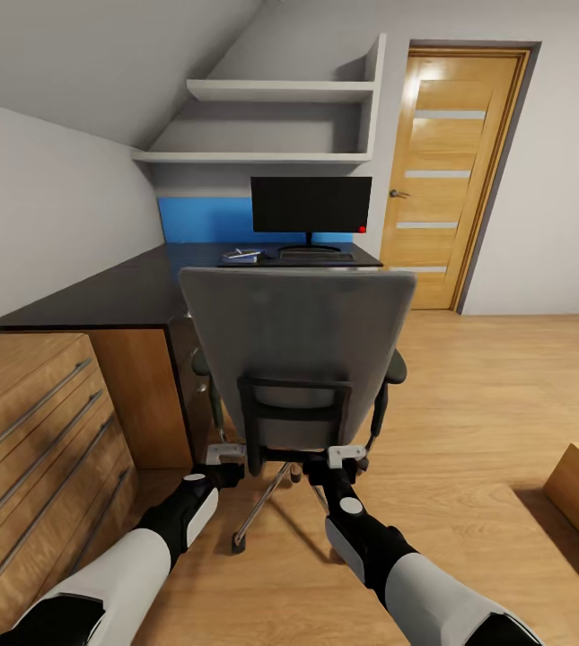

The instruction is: In the bedroom, organize the workspace by keeping the computer under the desk, ensuring the monitor is on the desk, placing the keyboard on the desk next to the monitor, placing the mouse on the desk next to the keyboard, moving the folder from the swivel chair onto the desk next to the mouse, stacking the notebook on top of the folder with the pen on top of the notebook, and positioning the swivel chair next to the desk.

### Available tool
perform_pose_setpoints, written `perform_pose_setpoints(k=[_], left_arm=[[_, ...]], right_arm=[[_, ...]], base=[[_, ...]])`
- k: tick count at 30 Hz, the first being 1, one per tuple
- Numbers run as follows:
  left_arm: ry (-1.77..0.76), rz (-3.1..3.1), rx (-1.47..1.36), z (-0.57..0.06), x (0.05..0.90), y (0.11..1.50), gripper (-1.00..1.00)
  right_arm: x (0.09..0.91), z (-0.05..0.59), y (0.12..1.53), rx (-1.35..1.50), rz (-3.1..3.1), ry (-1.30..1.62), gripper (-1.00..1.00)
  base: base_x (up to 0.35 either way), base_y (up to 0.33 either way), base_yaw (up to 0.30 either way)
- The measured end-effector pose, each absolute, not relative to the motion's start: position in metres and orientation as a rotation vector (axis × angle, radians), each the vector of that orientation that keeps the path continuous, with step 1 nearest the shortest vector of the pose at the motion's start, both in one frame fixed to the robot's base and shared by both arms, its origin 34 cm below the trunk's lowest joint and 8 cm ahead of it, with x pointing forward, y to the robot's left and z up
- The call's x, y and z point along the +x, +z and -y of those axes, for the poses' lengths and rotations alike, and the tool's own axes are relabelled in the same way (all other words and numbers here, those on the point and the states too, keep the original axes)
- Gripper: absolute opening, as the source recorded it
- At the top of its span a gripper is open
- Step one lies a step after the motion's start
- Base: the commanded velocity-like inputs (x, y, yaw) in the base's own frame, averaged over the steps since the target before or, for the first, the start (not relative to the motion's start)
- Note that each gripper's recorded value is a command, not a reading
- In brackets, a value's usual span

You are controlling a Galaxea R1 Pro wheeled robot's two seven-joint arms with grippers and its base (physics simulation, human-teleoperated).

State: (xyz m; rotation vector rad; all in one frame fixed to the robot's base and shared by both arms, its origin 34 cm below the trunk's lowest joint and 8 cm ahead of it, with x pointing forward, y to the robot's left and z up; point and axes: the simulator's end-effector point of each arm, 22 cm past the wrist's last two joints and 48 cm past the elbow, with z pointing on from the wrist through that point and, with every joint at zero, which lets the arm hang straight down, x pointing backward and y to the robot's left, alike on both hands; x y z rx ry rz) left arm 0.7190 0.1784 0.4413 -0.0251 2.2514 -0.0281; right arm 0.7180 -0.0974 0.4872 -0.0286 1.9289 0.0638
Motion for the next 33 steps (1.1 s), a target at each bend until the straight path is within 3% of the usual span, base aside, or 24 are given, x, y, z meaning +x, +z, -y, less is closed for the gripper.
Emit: perform_pose_setpoints(k=[33], left_arm=[[-0.036,-2.200,-0.038,-0.1759,0.7245,0.4483,1.00]], right_arm=[[0.7214,0.0989,0.4963,-0.021,-1.884,0.063,1.00]], base=[[0.000,0.000,0.000]])
